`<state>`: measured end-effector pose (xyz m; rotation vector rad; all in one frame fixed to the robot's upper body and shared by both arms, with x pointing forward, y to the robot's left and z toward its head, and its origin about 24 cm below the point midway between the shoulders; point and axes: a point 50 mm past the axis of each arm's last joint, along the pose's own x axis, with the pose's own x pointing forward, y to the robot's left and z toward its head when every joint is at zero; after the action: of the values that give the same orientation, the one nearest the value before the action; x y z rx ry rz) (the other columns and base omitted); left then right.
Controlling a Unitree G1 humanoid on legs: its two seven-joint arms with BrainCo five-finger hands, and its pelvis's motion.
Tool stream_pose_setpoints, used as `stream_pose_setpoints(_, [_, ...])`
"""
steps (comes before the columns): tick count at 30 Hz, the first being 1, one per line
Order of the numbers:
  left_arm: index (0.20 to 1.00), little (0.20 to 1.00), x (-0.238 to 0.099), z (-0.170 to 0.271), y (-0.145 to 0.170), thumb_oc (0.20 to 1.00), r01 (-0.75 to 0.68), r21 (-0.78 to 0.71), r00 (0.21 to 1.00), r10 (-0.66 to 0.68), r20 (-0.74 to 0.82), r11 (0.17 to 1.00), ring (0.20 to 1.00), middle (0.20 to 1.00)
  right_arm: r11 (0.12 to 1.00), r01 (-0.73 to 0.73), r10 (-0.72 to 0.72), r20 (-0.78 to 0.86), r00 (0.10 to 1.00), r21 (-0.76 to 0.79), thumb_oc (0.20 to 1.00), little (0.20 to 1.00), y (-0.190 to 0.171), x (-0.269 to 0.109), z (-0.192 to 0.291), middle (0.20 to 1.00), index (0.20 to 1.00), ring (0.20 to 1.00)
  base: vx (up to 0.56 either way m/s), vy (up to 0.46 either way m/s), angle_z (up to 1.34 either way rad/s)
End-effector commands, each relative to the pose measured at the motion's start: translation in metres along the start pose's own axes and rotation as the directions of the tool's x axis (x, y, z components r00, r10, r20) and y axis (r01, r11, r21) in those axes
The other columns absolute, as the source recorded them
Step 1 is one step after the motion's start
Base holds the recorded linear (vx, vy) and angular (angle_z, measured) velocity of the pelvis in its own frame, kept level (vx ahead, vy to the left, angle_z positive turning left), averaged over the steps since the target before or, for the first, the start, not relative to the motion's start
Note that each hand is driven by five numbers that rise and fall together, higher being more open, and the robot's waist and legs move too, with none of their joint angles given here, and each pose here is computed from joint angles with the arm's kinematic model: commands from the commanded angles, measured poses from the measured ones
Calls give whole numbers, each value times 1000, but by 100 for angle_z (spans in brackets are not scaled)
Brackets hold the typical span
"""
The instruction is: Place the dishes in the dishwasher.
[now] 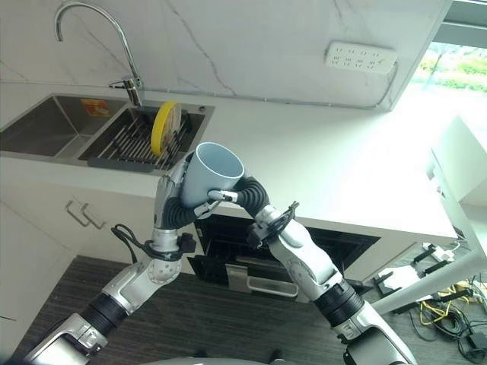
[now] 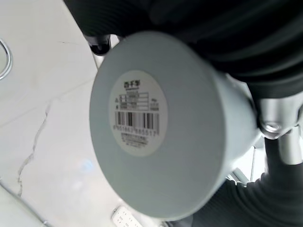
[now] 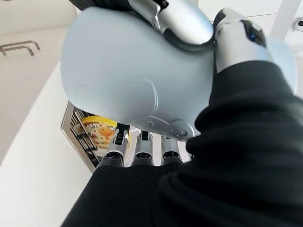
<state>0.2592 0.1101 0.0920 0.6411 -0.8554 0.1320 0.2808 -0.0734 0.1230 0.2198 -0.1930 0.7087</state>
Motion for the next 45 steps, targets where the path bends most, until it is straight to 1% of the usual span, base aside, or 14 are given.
stream_pose_setpoints(1, [200,200,20,32,-20,200,100,-59,974,-85,211,993,200,200,979,-191,201,216,956,-66,200,200,40,30,46,200,200,200,0,0,0])
stream_pose_setpoints(9, [200,200,18,32,-21,200,94,-39,969,-83,234,995,200,200,982,-187,188,237,953,-26,200,200,43,31,46,200,200,200,0,0,0])
stream_pose_setpoints(14, [200,200,16,33,-22,200,100,-49,970,-87,228,994,200,200,974,-226,211,283,936,21,200,200,49,31,50,200,200,200,0,0,0])
stream_pose_setpoints(15, [423,423,16,33,-22,423,100,-54,969,-85,230,993,423,423,972,-233,211,304,929,35,200,200,50,31,53,200,200,200,0,0,0])
stream_pose_setpoints(16, [423,423,16,33,-22,423,101,-55,969,-86,231,993,423,423,971,-234,212,308,928,39,200,200,50,31,53,200,200,200,0,0,0])
stream_pose_setpoints(17, [1000,1000,16,34,-23,1000,103,-58,969,-87,231,993,1000,1000,970,-237,208,324,923,52,200,200,51,32,54,200,200,200,0,0,0])
stream_pose_setpoints(20, [1000,1000,15,34,-24,1000,109,-65,970,-92,223,992,1000,1000,972,-216,171,358,918,89,200,200,51,31,58,200,200,200,0,0,0])
stream_pose_setpoints(23, [1000,1000,13,33,-26,1000,107,-65,972,-91,218,992,1000,1000,971,-176,99,399,912,159,200,200,46,31,61,200,200,200,0,0,0])
stream_pose_setpoints(29, [1000,1000,12,32,-22,1000,70,-63,978,-56,203,996,1000,1000,966,-20,-104,461,881,256,200,200,27,23,63,200,200,200,0,0,0])
stream_pose_setpoints(34, [1000,1000,11,29,-18,1000,54,-46,981,-44,190,997,1000,1000,951,69,-216,485,847,303,200,200,10,11,62,200,200,200,0,0,0])
stream_pose_setpoints(41, [1000,1000,8,18,-6,1000,19,8,990,-20,137,1000,1000,1000,932,187,-333,531,779,310,200,200,-11,-13,62,200,200,200,0,0,0])
stream_pose_setpoints(45, [1000,1000,4,2,6,1000,-57,100,998,54,42,993,1000,1000,910,253,-402,546,735,329,200,200,-24,-29,60,200,200,200,-3,1,-1])
